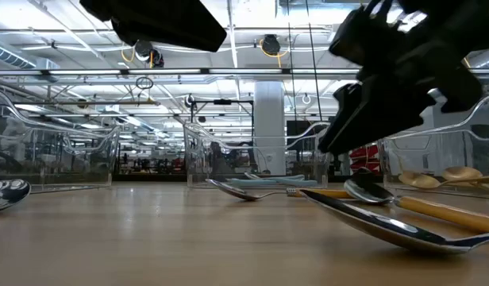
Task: Sort silverware by color (type)
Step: Put the yellow spoon into the left transparent bin
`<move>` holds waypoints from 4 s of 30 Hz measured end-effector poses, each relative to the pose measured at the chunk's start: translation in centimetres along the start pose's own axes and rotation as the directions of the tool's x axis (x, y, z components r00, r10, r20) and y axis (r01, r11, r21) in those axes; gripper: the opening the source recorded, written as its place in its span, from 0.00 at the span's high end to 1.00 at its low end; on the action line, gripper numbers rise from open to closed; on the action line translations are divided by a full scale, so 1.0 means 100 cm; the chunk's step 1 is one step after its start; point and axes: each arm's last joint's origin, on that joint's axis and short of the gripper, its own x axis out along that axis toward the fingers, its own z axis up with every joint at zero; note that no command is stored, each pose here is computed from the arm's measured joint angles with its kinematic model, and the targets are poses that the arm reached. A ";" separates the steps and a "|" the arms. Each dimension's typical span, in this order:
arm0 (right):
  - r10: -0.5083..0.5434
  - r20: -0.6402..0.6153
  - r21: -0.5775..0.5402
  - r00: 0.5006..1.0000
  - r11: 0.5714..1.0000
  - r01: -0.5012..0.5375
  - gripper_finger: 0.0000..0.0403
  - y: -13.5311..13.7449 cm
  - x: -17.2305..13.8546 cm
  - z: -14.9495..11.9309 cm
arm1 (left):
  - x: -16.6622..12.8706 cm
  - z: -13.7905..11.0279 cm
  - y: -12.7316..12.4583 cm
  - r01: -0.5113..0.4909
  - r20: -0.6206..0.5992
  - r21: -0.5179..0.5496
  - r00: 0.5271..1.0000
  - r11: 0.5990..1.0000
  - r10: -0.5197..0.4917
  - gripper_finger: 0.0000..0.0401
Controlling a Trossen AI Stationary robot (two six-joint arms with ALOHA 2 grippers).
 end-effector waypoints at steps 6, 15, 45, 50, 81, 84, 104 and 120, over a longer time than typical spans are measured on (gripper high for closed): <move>-0.007 -0.049 -0.043 0.999 0.999 0.005 0.54 -0.002 0.024 0.008 | -0.001 0.002 0.001 -0.031 -0.007 0.000 0.999 1.000 0.031 0.77; -0.004 -0.118 -0.023 0.993 1.000 0.001 0.58 -0.012 0.048 0.007 | 0.000 -0.001 0.003 -0.047 -0.025 -0.016 0.999 0.999 0.047 0.77; -0.038 0.058 0.087 0.998 0.996 0.033 0.90 -0.022 0.008 0.040 | -0.004 0.007 0.005 -0.263 0.125 -0.108 0.953 0.959 0.275 0.77; -0.124 0.176 0.101 0.977 0.989 0.107 0.90 -0.020 -0.024 0.056 | -0.011 0.013 -0.001 -0.295 0.191 -0.122 0.930 0.947 0.315 0.77; -0.059 0.726 0.022 0.686 0.998 0.063 0.90 0.043 -0.065 0.095 | -0.005 0.042 -0.002 -0.067 0.301 -0.216 0.944 0.974 0.132 0.42; -0.080 0.746 0.034 0.661 0.996 0.082 0.90 0.039 -0.067 0.098 | 0.000 0.044 0.004 -0.081 0.296 -0.253 0.942 0.964 0.156 0.39; -0.108 0.746 0.024 0.657 0.990 0.136 0.89 0.028 -0.062 0.102 | 0.027 0.062 0.030 0.011 0.348 -0.185 0.936 0.983 0.055 0.38; -0.061 0.752 -0.012 0.656 0.994 0.107 0.90 0.028 -0.061 0.103 | 0.034 0.068 0.038 0.037 0.378 -0.093 0.926 0.995 0.001 0.61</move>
